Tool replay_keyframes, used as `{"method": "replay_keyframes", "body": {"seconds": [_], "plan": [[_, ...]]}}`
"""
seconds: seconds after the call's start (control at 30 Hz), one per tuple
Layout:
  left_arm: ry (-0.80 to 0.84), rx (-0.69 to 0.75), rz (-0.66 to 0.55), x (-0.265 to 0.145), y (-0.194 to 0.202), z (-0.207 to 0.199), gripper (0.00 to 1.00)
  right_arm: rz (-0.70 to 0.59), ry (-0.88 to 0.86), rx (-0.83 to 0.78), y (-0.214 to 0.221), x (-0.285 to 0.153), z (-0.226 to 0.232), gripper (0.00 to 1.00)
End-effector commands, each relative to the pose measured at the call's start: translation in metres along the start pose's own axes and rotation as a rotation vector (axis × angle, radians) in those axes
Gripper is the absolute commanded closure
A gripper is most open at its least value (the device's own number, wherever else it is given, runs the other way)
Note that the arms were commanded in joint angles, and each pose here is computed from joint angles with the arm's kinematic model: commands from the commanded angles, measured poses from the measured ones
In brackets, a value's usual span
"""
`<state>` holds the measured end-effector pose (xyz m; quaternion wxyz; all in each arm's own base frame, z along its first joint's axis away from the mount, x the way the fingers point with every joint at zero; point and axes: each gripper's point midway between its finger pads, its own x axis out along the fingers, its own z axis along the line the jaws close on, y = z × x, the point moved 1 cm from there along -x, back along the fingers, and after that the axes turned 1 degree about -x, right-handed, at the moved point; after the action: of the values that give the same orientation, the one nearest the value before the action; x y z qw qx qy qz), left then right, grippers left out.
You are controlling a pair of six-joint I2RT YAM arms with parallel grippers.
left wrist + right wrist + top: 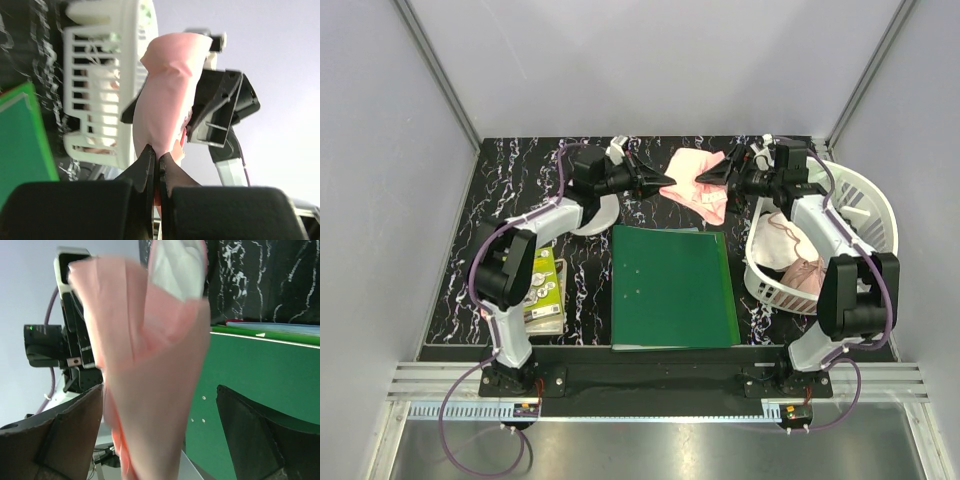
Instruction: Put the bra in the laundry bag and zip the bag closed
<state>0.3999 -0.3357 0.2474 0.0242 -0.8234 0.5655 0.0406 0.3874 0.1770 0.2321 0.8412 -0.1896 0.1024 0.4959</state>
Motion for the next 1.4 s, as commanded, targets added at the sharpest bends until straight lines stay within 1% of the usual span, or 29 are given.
{"method": "replay_keyframes", "body": {"seconds": [0.0, 0.07, 0.13, 0.2, 0.27, 0.3, 0.37, 0.4, 0.43, 0.47, 0.5, 0.53, 0.57, 0.6, 0.63, 0.67, 0.7, 0.73, 0.8, 0.83, 0.87, 0.97, 1.0, 1.03, 1.1, 1.2, 1.23, 1.27, 1.37], "plan": [[0.115, 0.070, 0.023, -0.010, 0.029, -0.046, 1.00, -0.071, -0.112, -0.085, 0.001, -0.013, 0.043, 0.01], [0.108, 0.071, 0.017, -0.011, 0.034, -0.044, 1.00, -0.076, -0.116, -0.078, 0.003, -0.016, 0.046, 0.05], [0.104, 0.085, 0.010, -0.016, 0.039, -0.045, 1.00, -0.078, -0.118, -0.074, 0.007, -0.019, 0.048, 0.21], [0.080, 0.095, -0.001, -0.019, 0.040, -0.041, 0.97, -0.077, -0.121, -0.066, 0.012, -0.022, 0.049, 0.30], [0.055, 0.098, -0.007, -0.023, 0.042, -0.040, 0.84, -0.071, -0.121, -0.063, 0.018, -0.022, 0.050, 0.40], [0.048, 0.115, -0.016, -0.024, 0.042, -0.040, 0.81, -0.069, -0.123, -0.062, 0.021, -0.022, 0.052, 0.52], [0.037, 0.118, -0.023, -0.026, 0.042, -0.040, 0.73, -0.055, -0.128, -0.059, 0.028, -0.020, 0.054, 0.62], [0.035, 0.126, -0.028, -0.026, 0.041, -0.041, 0.65, -0.053, -0.132, -0.066, 0.030, -0.020, 0.057, 0.67], [0.012, 0.121, -0.030, -0.028, 0.041, -0.037, 0.57, -0.061, -0.128, -0.067, 0.030, -0.020, 0.058, 0.79], [-0.003, 0.134, -0.041, -0.032, 0.038, -0.040, 0.50, -0.065, -0.127, -0.065, 0.031, -0.020, 0.059, 0.83], [-0.031, 0.210, -0.066, -0.035, 0.033, -0.038, 0.48, -0.071, -0.125, -0.065, 0.030, -0.021, 0.060, 0.87], [-0.128, 0.193, -0.067, -0.042, 0.032, -0.023, 0.45, -0.078, -0.116, -0.065, 0.029, -0.020, 0.059, 0.93], [-0.155, 0.244, -0.100, -0.054, 0.025, -0.034, 0.39, -0.090, -0.110, -0.083, 0.025, -0.022, 0.063, 0.99], [-0.219, 0.340, -0.139, -0.064, 0.015, -0.027, 0.37, -0.076, -0.070, -0.051, 0.026, -0.020, 0.055, 1.00], [-0.337, 0.306, -0.141, -0.081, 0.015, -0.007, 0.34, -0.079, -0.041, -0.047, 0.024, -0.019, 0.051, 1.00], [-0.382, 0.331, -0.197, -0.102, 0.004, -0.009, 0.32, -0.082, -0.028, -0.076, 0.020, -0.020, 0.055, 1.00], [-0.460, 0.374, -0.252, -0.120, -0.009, 0.002, 0.30, -0.059, 0.019, -0.044, 0.024, -0.018, 0.045, 1.00], [-0.545, 0.341, -0.265, -0.139, -0.010, 0.018, 0.30, -0.066, 0.042, -0.045, 0.022, -0.018, 0.041, 1.00], [-0.665, 0.353, -0.391, -0.187, -0.034, 0.033, 0.29, -0.067, 0.079, -0.062, 0.021, -0.019, 0.038, 1.00], [-0.718, 0.327, -0.415, -0.204, -0.037, 0.043, 0.29, -0.076, 0.096, -0.066, 0.019, -0.020, 0.035, 1.00], [-0.757, 0.297, -0.479, -0.228, -0.052, 0.050, 0.27, -0.076, 0.100, -0.086, 0.018, -0.020, 0.036, 1.00], [-0.860, 0.205, -0.555, -0.265, -0.073, 0.078, 0.25, -0.053, 0.130, -0.083, 0.020, -0.020, 0.030, 1.00], [-0.902, 0.165, -0.561, -0.270, -0.080, 0.094, 0.23, -0.049, 0.133, -0.082, 0.020, -0.019, 0.029, 1.00], [-0.914, 0.140, -0.569, -0.274, -0.085, 0.099, 0.22, -0.048, 0.135, -0.085, 0.019, -0.019, 0.030, 1.00], [-0.920, 0.051, -0.562, -0.275, -0.099, 0.119, 0.22, -0.046, 0.143, -0.093, 0.018, -0.019, 0.030, 1.00], [-0.885, 0.020, -0.539, -0.265, -0.121, 0.122, 0.22, -0.044, 0.160, -0.105, 0.016, -0.021, 0.031, 1.00], [-0.892, -0.009, -0.523, -0.261, -0.129, 0.134, 0.23, -0.049, 0.161, -0.118, 0.013, -0.021, 0.034, 1.00], [-0.874, -0.007, -0.525, -0.257, -0.136, 0.129, 0.24, -0.042, 0.171, -0.114, 0.013, -0.020, 0.032, 1.00], [-0.876, -0.049, -0.506, -0.250, -0.145, 0.144, 0.27, -0.030, 0.182, -0.128, 0.012, -0.013, 0.035, 1.00]]}}
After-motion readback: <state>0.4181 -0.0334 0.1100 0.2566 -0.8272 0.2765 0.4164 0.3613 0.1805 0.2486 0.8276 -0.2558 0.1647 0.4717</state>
